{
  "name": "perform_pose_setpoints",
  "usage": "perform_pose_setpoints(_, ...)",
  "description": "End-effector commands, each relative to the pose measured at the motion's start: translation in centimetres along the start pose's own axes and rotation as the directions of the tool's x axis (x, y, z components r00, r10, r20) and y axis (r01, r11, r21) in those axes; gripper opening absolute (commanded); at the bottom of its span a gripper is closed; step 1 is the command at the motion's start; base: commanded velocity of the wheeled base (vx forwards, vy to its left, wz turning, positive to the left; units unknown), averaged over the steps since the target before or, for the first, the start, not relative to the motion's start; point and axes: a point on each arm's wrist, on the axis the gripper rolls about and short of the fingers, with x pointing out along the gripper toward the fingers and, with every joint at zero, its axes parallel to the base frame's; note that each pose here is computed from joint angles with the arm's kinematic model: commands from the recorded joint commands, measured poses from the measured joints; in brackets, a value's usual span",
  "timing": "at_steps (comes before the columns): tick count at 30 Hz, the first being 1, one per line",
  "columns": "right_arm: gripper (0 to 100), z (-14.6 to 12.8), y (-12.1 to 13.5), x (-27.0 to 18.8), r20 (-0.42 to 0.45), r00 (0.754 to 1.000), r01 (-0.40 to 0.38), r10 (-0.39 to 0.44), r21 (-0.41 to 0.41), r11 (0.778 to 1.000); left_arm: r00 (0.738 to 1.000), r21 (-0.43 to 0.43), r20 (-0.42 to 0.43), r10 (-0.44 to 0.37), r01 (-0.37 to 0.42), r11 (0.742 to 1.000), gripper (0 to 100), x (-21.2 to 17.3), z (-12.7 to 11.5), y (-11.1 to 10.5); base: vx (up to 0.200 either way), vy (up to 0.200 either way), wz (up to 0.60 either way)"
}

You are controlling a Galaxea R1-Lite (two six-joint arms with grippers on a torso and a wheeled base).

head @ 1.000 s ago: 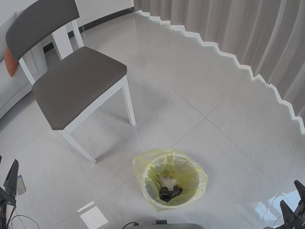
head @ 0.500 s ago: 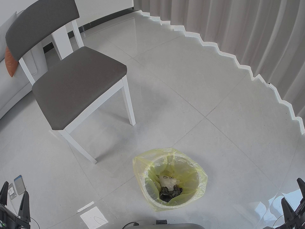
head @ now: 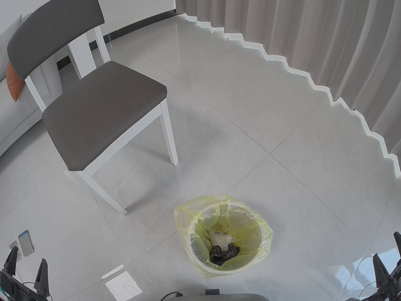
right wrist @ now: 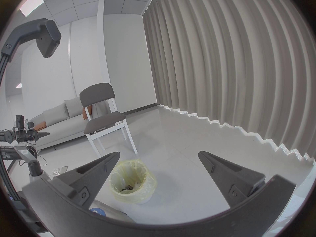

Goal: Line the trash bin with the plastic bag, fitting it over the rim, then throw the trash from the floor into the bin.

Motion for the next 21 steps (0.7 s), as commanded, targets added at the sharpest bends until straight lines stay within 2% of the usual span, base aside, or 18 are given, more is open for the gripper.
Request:
perform_pose_setpoints(1, 100, -0.48, -0.22, 0.06, -0.005, 0.997, 0.072, -0.072, -0.046, 0.996, 1.000, -0.008, -0.008, 0.000, 0.000, 1.000, 100, 0.06, -0.51, 0.01, 0.000, 0.000, 0.00)
perform_pose_setpoints(4, 100, -0.47, -0.33, 0.04, -0.008, 0.993, 0.119, -0.120, -0.082, 0.990, 1.000, -0.015, -0.008, 0.000, -0.001, 1.000, 100, 0.06, -0.51, 0.01, 0.000, 0.000, 0.00)
perform_pose_setpoints(8, 100, -0.48, -0.33, 0.03, -0.011, 0.993, 0.120, -0.120, -0.053, 0.991, 1.000, -0.015, -0.008, 0.000, -0.001, 1.000, 100, 0.06, -0.51, 0.01, 0.000, 0.000, 0.00)
perform_pose_setpoints(11, 100, -0.49, -0.40, 0.00, -0.011, 0.987, 0.160, -0.160, -0.033, 0.987, 1.000, -0.015, -0.008, 0.000, -0.001, 1.000, 100, 0.06, -0.51, 0.01, 0.000, 0.000, 0.00)
perform_pose_setpoints(12, 100, -0.44, -0.64, -0.02, 0.005, 0.965, 0.261, -0.261, -0.041, 0.964, 1.000, -0.015, -0.008, 0.000, -0.001, 1.000, 100, 0.06, -0.51, 0.01, 0.000, 0.000, 0.00)
perform_pose_setpoints(13, 100, -0.45, -0.69, -0.05, 0.001, 0.959, 0.285, -0.285, -0.037, 0.958, 1.000, -0.017, -0.008, 0.000, -0.001, 1.000, 100, 0.06, -0.51, 0.01, 0.000, 0.000, 0.00)
perform_pose_setpoints(18, 100, -0.54, -0.46, -0.21, -0.062, 0.978, 0.202, -0.201, 0.016, 0.979, 1.000, 0.005, -0.008, -0.003, 0.003, 1.000, 100, 0.06, -0.51, 0.00, 0.000, 0.000, 0.00)
perform_pose_setpoints(21, 100, -0.53, -0.40, -0.24, -0.078, 0.981, 0.181, -0.179, 0.020, 0.983, 1.000, 0.008, -0.008, -0.003, 0.003, 1.000, 100, 0.06, -0.51, 0.00, 0.000, 0.000, 0.00)
